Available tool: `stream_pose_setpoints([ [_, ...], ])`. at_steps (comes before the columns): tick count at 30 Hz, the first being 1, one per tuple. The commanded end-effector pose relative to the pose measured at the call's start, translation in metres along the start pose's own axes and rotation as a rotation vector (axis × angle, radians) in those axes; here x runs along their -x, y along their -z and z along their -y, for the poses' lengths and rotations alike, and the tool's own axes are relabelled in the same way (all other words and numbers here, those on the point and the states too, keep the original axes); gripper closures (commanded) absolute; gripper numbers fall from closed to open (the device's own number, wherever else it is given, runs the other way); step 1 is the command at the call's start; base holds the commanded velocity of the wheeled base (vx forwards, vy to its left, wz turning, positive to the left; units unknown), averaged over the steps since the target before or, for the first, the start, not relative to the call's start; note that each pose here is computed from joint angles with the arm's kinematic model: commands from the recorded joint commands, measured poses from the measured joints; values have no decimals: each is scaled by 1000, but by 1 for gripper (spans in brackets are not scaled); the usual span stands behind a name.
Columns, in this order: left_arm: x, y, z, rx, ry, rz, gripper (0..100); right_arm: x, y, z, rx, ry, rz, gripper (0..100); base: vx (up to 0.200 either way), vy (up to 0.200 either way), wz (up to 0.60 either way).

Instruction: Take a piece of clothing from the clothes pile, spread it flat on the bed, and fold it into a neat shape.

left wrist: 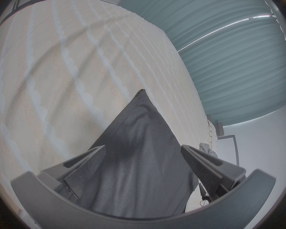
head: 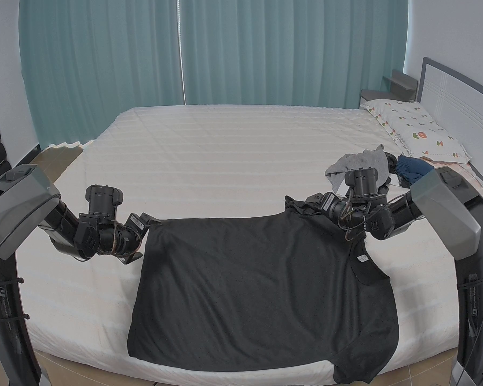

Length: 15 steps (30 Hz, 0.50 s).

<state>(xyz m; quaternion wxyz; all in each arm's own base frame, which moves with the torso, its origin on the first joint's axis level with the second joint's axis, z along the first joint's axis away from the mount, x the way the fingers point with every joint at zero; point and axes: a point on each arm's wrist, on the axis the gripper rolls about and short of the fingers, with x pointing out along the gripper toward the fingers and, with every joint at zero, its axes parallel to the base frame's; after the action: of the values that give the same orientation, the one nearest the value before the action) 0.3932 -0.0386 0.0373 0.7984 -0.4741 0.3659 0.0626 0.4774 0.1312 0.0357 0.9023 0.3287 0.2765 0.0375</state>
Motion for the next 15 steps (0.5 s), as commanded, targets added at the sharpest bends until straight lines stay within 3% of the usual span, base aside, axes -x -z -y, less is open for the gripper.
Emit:
stream_pose_setpoints([
  [1,-1,3,-4,3,-9,-9,0,-38,14,17,-1,76,16,0,0,0,0],
  [9,-2,4,-3,1,-8,-11,0,-37,-16,37,8,97,91,0,0,0,0],
  [15,-6,2,-1,-4,0,-6,0,-22,-59,65,50,107,151,0,0,0,0],
])
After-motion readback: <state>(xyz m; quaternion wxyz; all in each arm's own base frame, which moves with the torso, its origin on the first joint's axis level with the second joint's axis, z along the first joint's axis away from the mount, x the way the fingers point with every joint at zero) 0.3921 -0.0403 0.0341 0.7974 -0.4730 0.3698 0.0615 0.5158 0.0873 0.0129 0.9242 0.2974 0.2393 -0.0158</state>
